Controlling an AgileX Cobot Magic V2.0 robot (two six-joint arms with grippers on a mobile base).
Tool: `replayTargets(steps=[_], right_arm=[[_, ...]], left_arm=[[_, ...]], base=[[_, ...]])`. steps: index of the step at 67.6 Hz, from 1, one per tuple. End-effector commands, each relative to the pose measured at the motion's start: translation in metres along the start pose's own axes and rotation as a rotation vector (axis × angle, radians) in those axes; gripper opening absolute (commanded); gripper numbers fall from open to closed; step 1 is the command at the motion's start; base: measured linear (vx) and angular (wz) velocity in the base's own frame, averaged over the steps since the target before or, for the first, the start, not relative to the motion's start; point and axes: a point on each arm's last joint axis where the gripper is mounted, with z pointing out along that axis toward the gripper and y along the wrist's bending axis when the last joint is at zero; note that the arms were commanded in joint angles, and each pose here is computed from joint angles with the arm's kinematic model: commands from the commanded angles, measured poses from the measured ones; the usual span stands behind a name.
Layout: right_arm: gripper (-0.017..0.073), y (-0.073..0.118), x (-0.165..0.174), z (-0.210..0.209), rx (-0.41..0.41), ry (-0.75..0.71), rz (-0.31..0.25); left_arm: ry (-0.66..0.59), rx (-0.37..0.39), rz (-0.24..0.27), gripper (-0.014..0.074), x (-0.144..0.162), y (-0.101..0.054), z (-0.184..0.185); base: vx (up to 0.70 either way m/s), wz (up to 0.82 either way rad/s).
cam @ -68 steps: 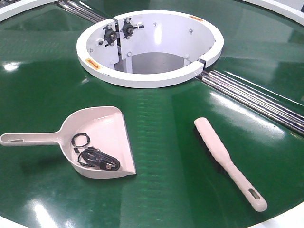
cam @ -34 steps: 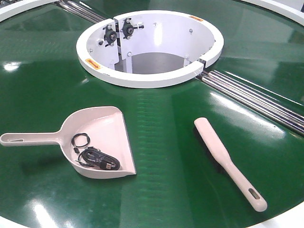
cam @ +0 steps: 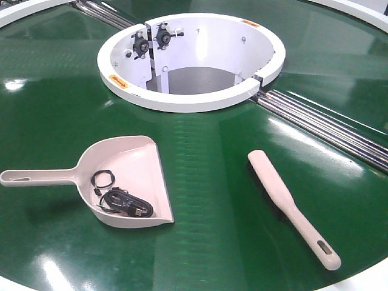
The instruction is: Clean and inspect green conveyor with broom and dustpan
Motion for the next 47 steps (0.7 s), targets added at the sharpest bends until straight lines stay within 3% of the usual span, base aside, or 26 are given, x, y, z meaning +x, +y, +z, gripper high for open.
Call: replayTargets(steps=[1, 7, 10, 12, 19, 24, 35, 47], right_arm=[[-0.0008, -0.001, -0.015, -0.001, 0.008, -0.088, -0.007], [-0.0008, -0.001, -0.012, -0.001, 0.009, -0.085, -0.009], [-0.0008, -0.002, -0.011, -0.001, 0.026, -0.077, -0.058], [-0.0008, -0.003, -0.010, -0.001, 0.050, -0.069, -0.067], [-0.0008, -0.011, -0.005, -0.001, 0.158, -0.063, -0.022], [-0.0008, -0.014, 0.007, 0.000, 0.208, -0.070, -0.046], [-0.0008, -0.009, 0.047, -0.004, 0.195, -0.133, -0.093], [-0.0008, -0.008, 0.068, -0.010, 0.194, -0.140, -0.034]], left_arm=[[-0.075, -0.007, -0.010, -0.0006, -0.004, 0.000, -0.001], [-0.075, -0.007, -0.010, -0.0006, -0.004, 0.000, -0.001], [-0.075, -0.007, -0.010, -0.0006, -0.004, 0.000, -0.001], [-0.075, -0.007, -0.010, -0.0006, -0.004, 0.000, -0.001], [-0.075, -0.007, -0.010, -0.0006, -0.004, 0.000, -0.001], [-0.075, -0.007, -0.010, -0.0006, -0.004, 0.000, -0.001], [-0.075, -0.007, -0.010, -0.0006, -0.004, 0.000, -0.001], [-0.073, -0.006, -0.010, -0.0006, -0.004, 0.000, -0.001]], base=[[0.00, 0.00], [0.00, 0.00], [0.00, 0.00], [0.00, 0.00], [0.00, 0.00], [0.00, 0.00], [0.00, 0.00], [0.00, 0.00]])
